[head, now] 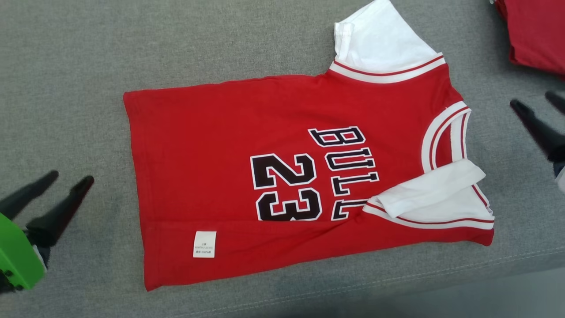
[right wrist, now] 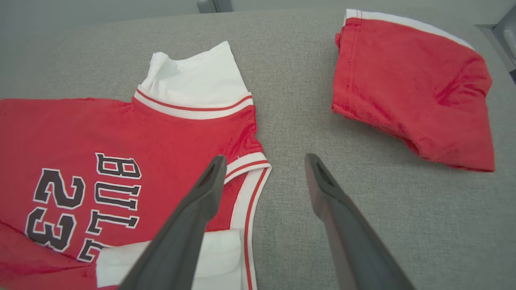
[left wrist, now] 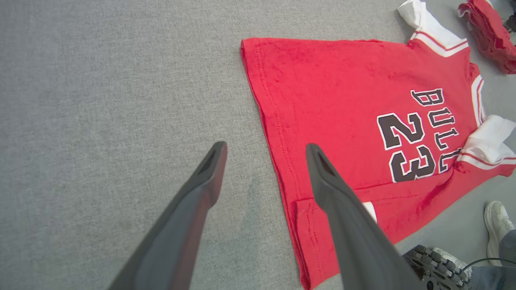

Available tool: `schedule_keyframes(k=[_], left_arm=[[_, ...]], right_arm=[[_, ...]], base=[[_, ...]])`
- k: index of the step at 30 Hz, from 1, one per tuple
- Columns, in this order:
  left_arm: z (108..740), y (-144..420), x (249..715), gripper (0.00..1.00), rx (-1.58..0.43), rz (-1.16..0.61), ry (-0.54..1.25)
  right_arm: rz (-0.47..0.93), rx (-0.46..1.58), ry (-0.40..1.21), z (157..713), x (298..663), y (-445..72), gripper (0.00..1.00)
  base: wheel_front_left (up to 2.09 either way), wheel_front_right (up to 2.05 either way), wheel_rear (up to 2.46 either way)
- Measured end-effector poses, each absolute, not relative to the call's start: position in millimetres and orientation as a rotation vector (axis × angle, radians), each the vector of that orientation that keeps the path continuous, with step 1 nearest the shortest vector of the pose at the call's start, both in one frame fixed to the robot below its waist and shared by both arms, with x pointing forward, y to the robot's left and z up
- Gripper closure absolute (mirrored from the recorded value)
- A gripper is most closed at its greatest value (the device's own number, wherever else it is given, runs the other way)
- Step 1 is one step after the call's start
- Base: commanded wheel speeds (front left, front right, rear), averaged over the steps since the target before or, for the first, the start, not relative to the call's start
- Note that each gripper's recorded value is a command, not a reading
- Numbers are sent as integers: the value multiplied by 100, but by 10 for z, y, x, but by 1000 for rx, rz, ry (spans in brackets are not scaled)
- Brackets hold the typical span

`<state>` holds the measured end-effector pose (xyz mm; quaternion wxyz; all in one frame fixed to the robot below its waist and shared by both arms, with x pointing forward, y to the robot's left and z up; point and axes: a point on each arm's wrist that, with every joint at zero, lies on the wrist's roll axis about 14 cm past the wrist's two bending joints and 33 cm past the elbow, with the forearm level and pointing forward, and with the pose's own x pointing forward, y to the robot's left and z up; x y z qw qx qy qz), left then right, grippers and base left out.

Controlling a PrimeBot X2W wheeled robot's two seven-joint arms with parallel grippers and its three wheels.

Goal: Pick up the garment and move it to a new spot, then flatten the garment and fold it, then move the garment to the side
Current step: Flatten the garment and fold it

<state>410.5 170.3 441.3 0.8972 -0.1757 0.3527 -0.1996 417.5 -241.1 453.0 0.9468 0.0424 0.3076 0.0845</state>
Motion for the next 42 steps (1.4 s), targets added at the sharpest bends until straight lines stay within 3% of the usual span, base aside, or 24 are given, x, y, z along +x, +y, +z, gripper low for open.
schedule_keyframes(k=[9, 21, 27, 42], left_arm=[[4521, 1587, 4632, 0, -323, -523, 802], [4062, 1574, 5086, 0, -344, -530, 931], [3647, 1343, 5043, 0, -407, -567, 1051], [3623, 1176, 5305, 0, -413, -600, 1049]], right_arm=[[219, -8, 575, 4734, 5013, -2294, 0], [335, -24, 623, 4312, 5632, -1782, 0], [284, -35, 718, 3909, 5673, -1918, 0], [227, -45, 770, 3696, 5749, -2048, 0]], base=[[0, 0, 0], [0, 0, 0], [0, 0, 0], [0, 0, 0]])
